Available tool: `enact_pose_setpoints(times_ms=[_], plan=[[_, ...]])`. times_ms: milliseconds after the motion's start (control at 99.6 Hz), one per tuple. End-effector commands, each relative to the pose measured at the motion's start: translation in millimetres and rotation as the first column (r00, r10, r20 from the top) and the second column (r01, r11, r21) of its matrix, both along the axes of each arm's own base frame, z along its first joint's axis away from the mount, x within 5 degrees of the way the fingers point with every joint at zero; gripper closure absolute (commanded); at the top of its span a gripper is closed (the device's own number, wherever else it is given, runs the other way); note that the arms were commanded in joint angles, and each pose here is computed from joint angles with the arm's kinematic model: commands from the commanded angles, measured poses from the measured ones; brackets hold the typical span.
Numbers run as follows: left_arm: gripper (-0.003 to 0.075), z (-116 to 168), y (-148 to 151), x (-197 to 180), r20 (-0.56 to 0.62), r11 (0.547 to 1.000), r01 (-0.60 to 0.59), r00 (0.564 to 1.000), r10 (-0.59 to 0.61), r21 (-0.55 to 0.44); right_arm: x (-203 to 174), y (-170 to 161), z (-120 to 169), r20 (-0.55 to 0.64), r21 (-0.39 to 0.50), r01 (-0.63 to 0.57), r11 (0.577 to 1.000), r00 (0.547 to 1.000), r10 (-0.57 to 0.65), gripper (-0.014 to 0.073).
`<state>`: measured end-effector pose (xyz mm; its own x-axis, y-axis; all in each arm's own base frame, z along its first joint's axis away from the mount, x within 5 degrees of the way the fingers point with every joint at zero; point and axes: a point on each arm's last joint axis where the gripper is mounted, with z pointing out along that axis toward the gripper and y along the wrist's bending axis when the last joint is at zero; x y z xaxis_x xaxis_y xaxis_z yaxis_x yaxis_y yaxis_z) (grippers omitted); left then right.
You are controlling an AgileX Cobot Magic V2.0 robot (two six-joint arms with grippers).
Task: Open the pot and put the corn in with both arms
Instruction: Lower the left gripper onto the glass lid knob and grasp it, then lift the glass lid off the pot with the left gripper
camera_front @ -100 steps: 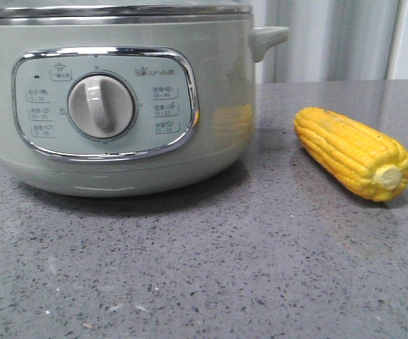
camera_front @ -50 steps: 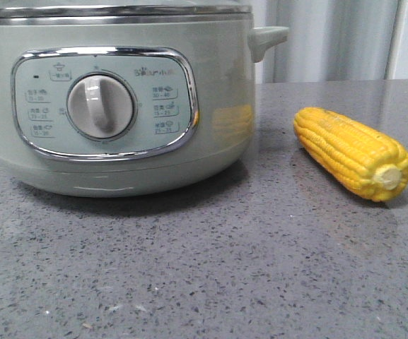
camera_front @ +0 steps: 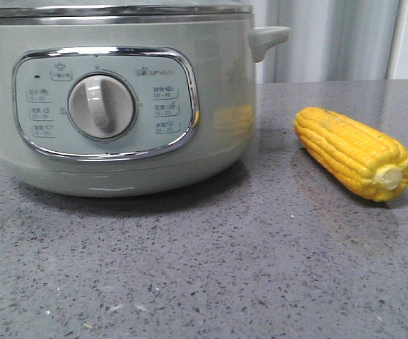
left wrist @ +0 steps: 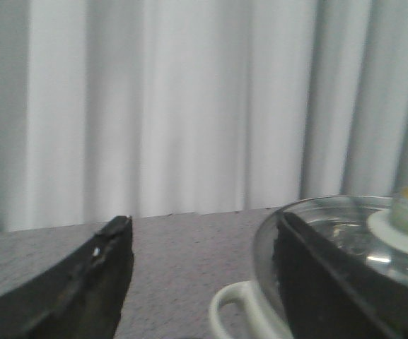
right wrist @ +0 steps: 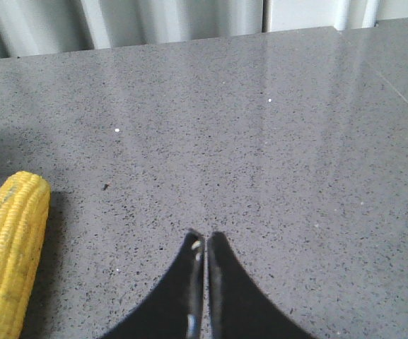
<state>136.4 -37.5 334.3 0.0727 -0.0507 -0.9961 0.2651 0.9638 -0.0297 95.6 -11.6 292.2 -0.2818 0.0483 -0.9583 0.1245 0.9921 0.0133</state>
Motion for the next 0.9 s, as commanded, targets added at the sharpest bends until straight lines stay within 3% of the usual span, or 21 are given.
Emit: enact_pose_setpoints(times_ms=[0, 120, 341, 502, 894], plan=[[0.0331, 25.2, -16.2, 10.0, 0.132, 0.996, 0.085, 0.988, -0.078, -0.042, 3.2, -1.0, 17.3, 0.101, -0.016, 0.006, 1.000, 0.995, -0.004, 0.0669], [0.0331, 31.1, -42.2, 25.1, 0.156, 0.982, 0.188, 0.971, -0.182, -0.019, 3.2, -1.0, 17.3, 0.101, -0.016, 0.006, 1.000, 0.995, -0.004, 0.0669], [0.0300, 32.8, -90.8, 55.7, 0.095, 0.950, 0.313, 0.945, -0.312, -0.002, 3.2, -0.7, 17.3, 0.102, -0.006, 0.005, 1.000, 0.995, -0.005, 0.0669], [0.0232, 34.5, -114.7, 76.7, 0.069, 0.940, 0.342, 0.937, -0.342, 0.005, 3.2, -0.4, 17.3, 0.104, 0.010, 0.004, 1.000, 0.995, -0.005, 0.0669], [0.0237, 26.3, -144.6, 104.2, 0.022, 0.929, 0.370, 0.929, -0.370, 0.025, 3.3, -0.4, 17.5, 0.105, 0.009, 0.004, 1.000, 0.994, -0.005, 0.0669]])
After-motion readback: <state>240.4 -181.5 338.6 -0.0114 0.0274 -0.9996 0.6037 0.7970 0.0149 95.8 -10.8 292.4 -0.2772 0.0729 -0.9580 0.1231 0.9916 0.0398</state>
